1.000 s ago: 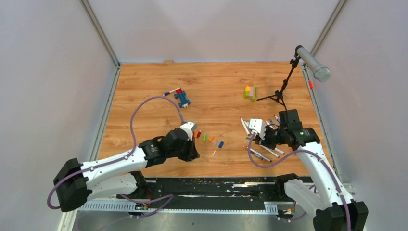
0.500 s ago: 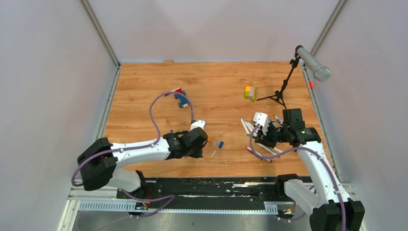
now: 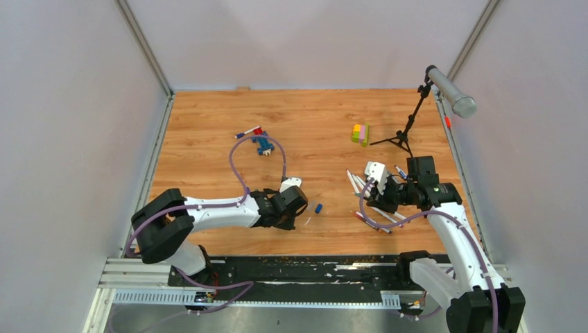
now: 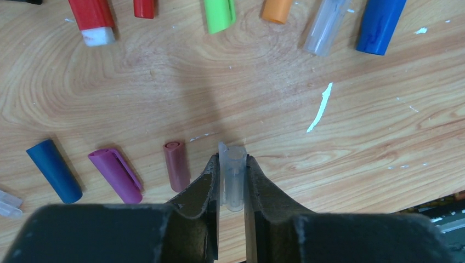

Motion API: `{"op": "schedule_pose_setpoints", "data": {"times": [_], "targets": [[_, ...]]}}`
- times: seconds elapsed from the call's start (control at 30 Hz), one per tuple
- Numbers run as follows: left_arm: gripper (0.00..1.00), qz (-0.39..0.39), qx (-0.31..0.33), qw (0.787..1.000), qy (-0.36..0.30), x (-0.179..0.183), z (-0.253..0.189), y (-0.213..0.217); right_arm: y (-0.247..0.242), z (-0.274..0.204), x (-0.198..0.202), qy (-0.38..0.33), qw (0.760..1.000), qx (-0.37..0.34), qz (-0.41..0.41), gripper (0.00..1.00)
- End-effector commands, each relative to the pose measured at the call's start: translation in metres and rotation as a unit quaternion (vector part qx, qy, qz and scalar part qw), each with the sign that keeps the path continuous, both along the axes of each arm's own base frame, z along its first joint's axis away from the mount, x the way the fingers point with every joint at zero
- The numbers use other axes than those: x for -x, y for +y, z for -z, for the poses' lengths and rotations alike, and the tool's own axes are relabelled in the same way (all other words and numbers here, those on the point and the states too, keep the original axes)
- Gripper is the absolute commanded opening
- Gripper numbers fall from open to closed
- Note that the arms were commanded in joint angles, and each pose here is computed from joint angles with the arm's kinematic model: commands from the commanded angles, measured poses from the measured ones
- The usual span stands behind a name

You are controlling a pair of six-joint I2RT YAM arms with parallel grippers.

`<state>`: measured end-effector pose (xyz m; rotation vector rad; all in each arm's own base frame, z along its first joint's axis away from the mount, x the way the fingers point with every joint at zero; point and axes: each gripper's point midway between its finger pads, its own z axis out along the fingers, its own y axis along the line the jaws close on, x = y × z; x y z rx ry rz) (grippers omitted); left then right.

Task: Open the pen caps
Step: Place the pen cap at the center of the board.

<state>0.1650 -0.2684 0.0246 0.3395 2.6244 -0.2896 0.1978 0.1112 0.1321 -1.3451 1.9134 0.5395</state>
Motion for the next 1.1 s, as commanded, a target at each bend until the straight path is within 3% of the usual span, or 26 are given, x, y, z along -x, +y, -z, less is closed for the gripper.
{"op": "schedule_pose_setpoints", "data": {"times": [0.0,0.7,1.0,1.07], "targets": [[0.23,-0.007,0.010,1.000,-0.008,-0.005,-0.008,-0.010,0.004,-0.004,0.000,-0.002,1.000,-0.016,-0.005,0.00],[0.32,-0.005,0.010,1.000,-0.014,-0.006,-0.015,-0.008,-0.002,-0.002,0.000,0.007,1.000,-0.013,0.004,0.00],[0.33,0.000,0.057,0.997,-0.058,-0.012,-0.054,-0.010,-0.032,0.019,0.001,0.036,0.997,0.056,0.043,0.00],[0.39,0.000,0.074,0.994,-0.080,-0.015,-0.069,-0.007,-0.042,0.027,0.001,0.046,0.995,0.074,0.057,0.00]]}}
